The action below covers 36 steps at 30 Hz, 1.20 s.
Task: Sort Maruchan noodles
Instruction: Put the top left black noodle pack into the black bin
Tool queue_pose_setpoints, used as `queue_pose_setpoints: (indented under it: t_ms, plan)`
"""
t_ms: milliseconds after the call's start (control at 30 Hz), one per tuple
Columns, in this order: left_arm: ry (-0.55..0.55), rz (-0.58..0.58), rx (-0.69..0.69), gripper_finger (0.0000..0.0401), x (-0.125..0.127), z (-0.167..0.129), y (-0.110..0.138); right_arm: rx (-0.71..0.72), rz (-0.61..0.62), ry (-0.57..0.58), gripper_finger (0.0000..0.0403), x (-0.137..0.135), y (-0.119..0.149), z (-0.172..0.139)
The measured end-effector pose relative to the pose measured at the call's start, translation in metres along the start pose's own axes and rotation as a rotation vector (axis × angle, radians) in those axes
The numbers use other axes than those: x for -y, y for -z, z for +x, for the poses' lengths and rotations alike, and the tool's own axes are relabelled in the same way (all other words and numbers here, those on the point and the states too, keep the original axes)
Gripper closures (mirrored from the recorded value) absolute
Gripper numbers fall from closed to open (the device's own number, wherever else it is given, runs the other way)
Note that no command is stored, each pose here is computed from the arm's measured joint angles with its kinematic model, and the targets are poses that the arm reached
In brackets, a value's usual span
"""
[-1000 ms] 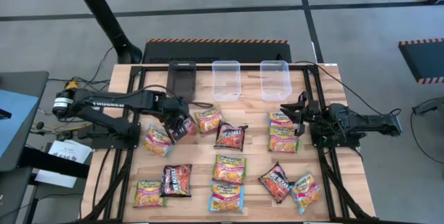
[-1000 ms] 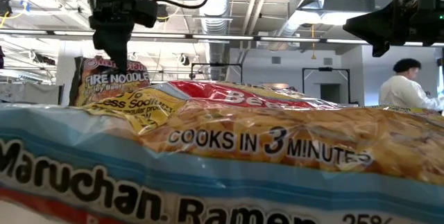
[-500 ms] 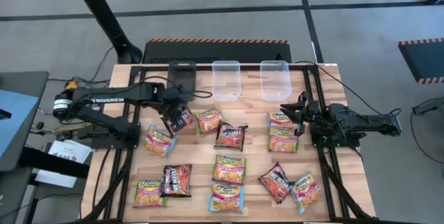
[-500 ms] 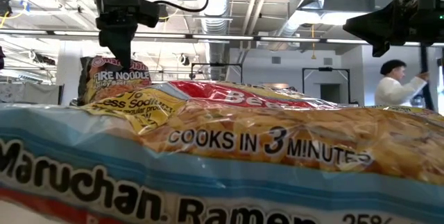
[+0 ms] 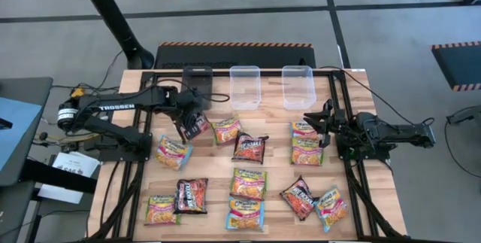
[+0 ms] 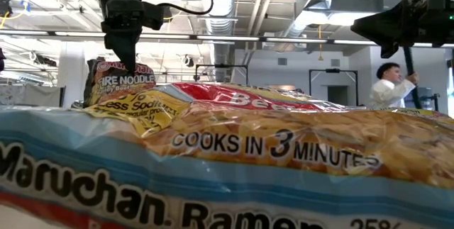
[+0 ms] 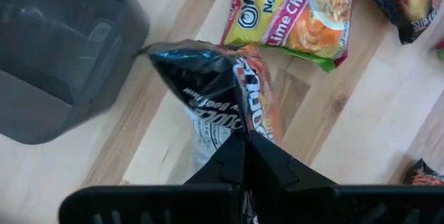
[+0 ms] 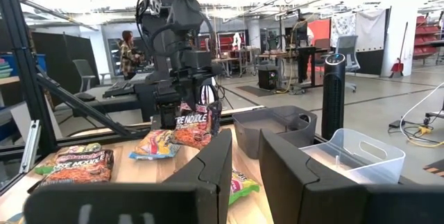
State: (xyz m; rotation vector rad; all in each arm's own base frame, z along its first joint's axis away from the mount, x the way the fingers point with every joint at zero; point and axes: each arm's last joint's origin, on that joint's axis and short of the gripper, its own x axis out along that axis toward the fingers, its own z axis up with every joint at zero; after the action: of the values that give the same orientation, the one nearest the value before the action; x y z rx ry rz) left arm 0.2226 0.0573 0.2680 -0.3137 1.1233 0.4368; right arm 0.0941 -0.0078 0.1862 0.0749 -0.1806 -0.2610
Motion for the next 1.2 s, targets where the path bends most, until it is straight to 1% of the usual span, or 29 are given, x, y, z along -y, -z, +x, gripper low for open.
queue_pose_setpoints:
  t_ms: [333,500,600,800,933,1067,1200]
  plan:
    - [-0.022,0.006,0.002,0.0401,-0.013,0.000,-0.003,0.000,0.000,0.000,0.0303,0.000,0.000,0.000]
    - [-0.030,0.018,0.050,0.0401,-0.019,-0.014,-0.015,0.000,0.000,0.000,0.0303,0.000,0.000,0.000]
    - [-0.062,0.026,0.076,0.0401,-0.026,-0.026,-0.022,0.000,0.000,0.000,0.0303,0.000,0.000,0.000]
    - [-0.131,0.028,0.132,0.0401,-0.046,-0.047,-0.035,0.000,0.000,0.000,0.0303,0.000,0.000,0.000]
    - [-0.172,0.027,0.177,0.0401,-0.062,-0.056,-0.042,0.000,0.000,0.000,0.0303,0.000,0.000,0.000]
    - [-0.216,0.039,0.217,0.0401,-0.079,-0.060,-0.047,0.000,0.000,0.000,0.0303,0.000,0.000,0.000]
    - [-0.266,0.103,0.247,0.0401,-0.094,-0.056,-0.055,0.001,0.002,0.000,0.0303,0.000,0.000,0.000]
